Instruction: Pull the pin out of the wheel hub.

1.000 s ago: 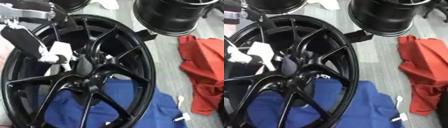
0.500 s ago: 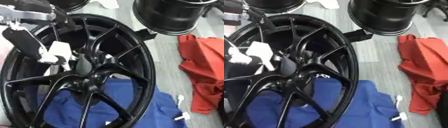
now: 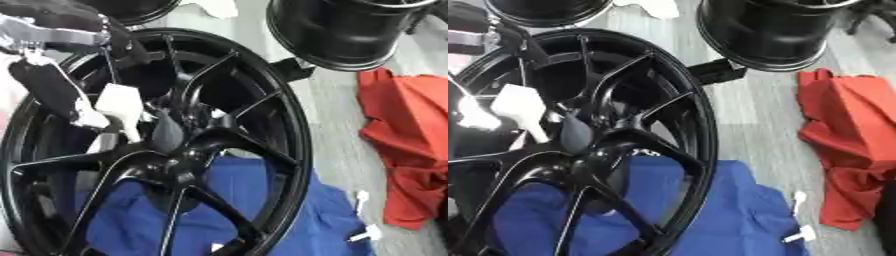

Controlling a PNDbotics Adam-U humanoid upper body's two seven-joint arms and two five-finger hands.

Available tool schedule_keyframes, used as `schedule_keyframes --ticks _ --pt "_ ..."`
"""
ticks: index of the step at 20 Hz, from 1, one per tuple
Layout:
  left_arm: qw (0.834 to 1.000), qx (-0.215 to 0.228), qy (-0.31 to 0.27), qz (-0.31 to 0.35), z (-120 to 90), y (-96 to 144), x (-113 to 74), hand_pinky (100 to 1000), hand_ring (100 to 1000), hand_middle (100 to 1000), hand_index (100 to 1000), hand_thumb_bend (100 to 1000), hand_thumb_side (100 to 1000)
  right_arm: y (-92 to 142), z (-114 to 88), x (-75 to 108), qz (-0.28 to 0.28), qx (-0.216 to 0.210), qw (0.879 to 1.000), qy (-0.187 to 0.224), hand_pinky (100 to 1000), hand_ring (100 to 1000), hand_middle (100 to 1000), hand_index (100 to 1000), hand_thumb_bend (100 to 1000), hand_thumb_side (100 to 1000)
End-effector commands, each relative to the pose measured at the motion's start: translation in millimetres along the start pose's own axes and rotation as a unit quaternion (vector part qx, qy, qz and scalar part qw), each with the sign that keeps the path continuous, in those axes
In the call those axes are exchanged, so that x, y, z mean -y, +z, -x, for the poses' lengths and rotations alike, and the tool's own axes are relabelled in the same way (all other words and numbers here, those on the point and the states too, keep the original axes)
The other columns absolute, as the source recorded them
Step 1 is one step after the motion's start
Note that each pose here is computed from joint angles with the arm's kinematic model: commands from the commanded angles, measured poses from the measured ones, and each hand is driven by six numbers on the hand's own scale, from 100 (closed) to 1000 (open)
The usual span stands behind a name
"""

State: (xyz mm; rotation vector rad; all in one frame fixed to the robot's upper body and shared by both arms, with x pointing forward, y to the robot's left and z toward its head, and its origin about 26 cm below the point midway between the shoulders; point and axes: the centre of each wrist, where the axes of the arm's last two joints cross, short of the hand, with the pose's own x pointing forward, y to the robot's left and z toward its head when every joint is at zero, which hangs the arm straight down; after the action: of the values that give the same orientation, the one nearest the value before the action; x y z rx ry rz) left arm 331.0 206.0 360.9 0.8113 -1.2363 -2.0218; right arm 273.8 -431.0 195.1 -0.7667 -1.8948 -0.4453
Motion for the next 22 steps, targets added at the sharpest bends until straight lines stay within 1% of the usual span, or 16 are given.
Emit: schedule_keyframes --ticks 1,3,6,9,16,18,22 --pt "1.0 0.0 -0.002 -0.008 0.7 5.3 -6.3 841 795 743 860 476 348 -5.0 -8.7 2.5 0.0 0.014 1.0 -0.001 478 453 553 666 100 458" --pt "1.0 0.003 0.002 -0.01 0.0 6.0 -7.4 833 771 696 839 471 345 -4.9 -8.4 2.3 -0.001 0.013 1.0 -0.002 478 452 553 666 100 459" --pt "1.0 0.0 0.001 -0.01 -0.2 6.1 -7.5 825 746 626 802 490 331 -4.8 -8.2 2.4 0.0 0.012 1.0 -0.004 478 453 553 667 100 461" --pt "1.0 -0.007 -0.005 -0.009 0.5 5.1 -6.6 816 729 601 786 497 318 -4.6 -8.0 2.6 0.001 0.012 1.0 -0.004 479 453 553 667 100 462" --pt "1.0 -0.002 -0.004 -0.009 -1.0 4.4 -7.4 774 659 534 721 433 243 -4.2 -7.6 2.6 0.002 0.01 1.0 -0.007 480 454 554 668 100 464" --pt "1.0 -0.002 -0.003 -0.009 -1.3 4.3 -7.1 753 624 503 685 389 198 -4.2 -7.4 2.8 0.003 0.01 1.0 -0.007 481 454 554 668 100 464" --pt "1.0 0.002 0.001 -0.008 -2.6 4.6 -7.6 713 579 459 621 348 104 -3.9 -7.0 2.6 0.003 0.009 1.0 -0.007 482 455 554 668 100 465"
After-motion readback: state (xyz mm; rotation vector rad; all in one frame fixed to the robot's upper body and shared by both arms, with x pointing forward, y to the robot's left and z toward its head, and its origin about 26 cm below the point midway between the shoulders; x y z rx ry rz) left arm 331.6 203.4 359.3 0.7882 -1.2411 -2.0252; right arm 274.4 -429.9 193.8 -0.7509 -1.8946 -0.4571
